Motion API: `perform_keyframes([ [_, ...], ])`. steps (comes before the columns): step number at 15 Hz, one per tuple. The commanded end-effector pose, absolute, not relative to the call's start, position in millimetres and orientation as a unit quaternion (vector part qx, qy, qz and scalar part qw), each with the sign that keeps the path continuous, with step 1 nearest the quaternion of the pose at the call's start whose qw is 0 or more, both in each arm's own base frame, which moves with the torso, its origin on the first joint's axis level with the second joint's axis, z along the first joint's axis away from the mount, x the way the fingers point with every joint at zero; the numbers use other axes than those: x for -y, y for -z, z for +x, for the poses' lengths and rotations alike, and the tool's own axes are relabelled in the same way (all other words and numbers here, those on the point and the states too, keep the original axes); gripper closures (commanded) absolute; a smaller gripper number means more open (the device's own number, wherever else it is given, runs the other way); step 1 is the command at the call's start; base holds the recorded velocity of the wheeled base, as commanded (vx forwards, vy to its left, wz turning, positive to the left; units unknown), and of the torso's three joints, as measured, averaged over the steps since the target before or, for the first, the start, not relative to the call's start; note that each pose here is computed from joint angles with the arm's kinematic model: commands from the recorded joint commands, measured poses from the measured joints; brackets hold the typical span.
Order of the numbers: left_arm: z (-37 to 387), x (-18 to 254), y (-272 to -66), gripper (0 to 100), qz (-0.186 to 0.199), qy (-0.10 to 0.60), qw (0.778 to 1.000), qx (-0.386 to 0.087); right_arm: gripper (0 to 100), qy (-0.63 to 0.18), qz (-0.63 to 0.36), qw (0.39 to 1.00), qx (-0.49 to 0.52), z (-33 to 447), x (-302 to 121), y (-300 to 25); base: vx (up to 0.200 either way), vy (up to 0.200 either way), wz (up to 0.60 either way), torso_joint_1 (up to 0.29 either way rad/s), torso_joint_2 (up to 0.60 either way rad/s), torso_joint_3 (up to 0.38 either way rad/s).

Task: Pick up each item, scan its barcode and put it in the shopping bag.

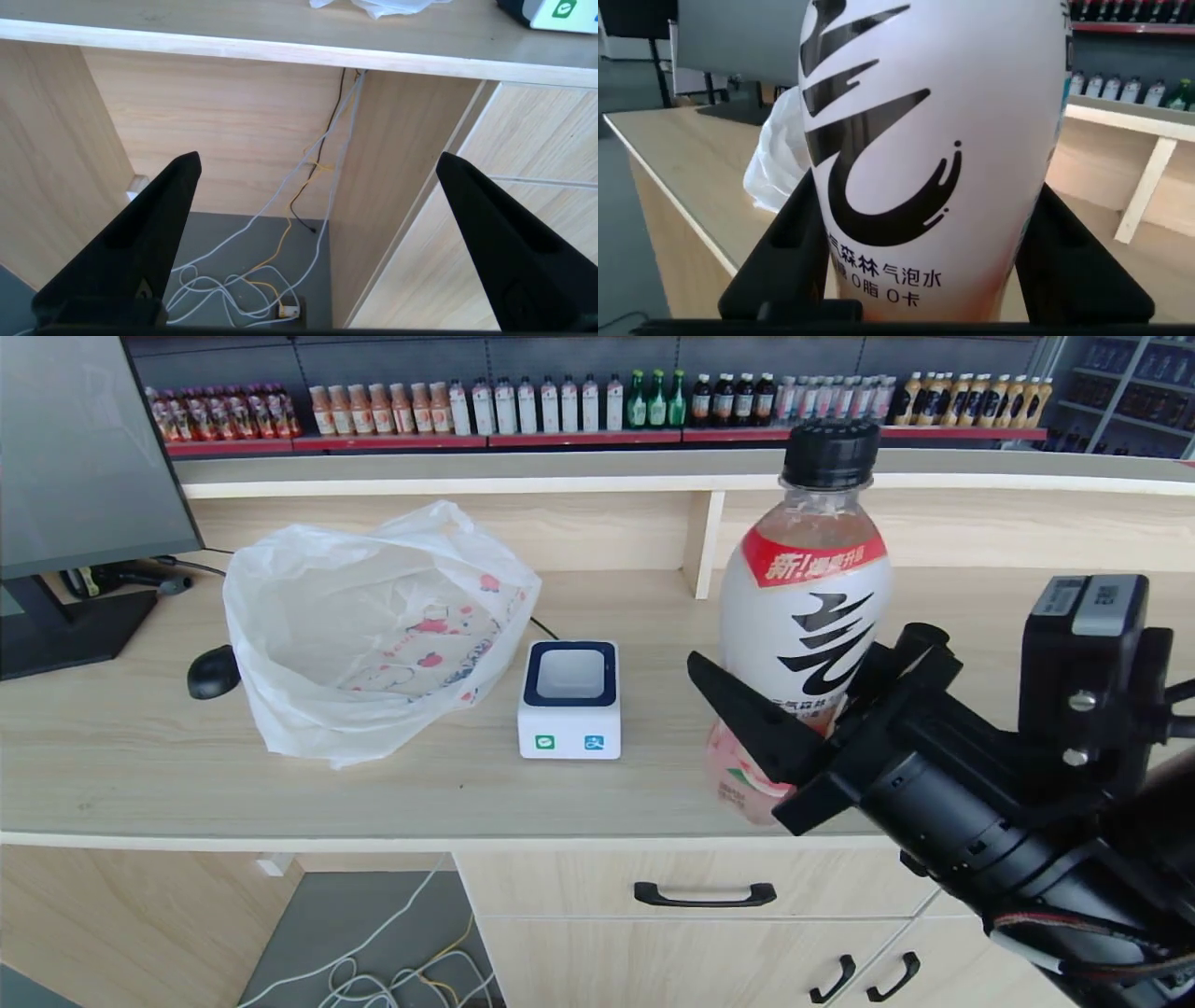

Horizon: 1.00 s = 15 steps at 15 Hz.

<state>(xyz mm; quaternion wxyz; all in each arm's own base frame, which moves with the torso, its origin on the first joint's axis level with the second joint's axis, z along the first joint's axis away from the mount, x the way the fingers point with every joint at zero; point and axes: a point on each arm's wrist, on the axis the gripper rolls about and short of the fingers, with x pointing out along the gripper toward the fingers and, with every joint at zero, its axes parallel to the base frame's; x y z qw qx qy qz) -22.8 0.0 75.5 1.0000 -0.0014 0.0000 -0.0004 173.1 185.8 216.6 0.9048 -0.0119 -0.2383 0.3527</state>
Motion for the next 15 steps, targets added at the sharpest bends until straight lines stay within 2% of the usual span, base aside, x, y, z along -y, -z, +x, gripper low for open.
perform_keyframes([
  [1, -23, 0, -75, 0, -0.002, 0.001, 1.0, 0.0, 100, -0.326, 0.019, 0.917, 0.229, 190, -172, -219, 0.0, 0.0, 0.0, 0.0, 0.0, 0.0],
  [6, -23, 0, -75, 0, -0.002, 0.001, 1.0, 0.0, 100, -0.332, 0.071, 0.918, 0.206, 192, -169, -217, 0.0, 0.0, 0.0, 0.0, 0.0, 0.0],
  [12, -23, 0, -75, 0, -0.002, 0.001, 1.0, 0.0, 100, -0.311, 0.08, 0.93, 0.18, 196, -155, -206, 0.0, 0.0, 0.0, 0.0, 0.0, 0.0],
  [15, -23, 0, -75, 0, -0.002, 0.0, 1.0, 0.0, 100, -0.311, 0.093, 0.926, 0.193, 197, -155, -214, 0.0, 0.0, 0.0, 0.0, 0.0, 0.0],
])
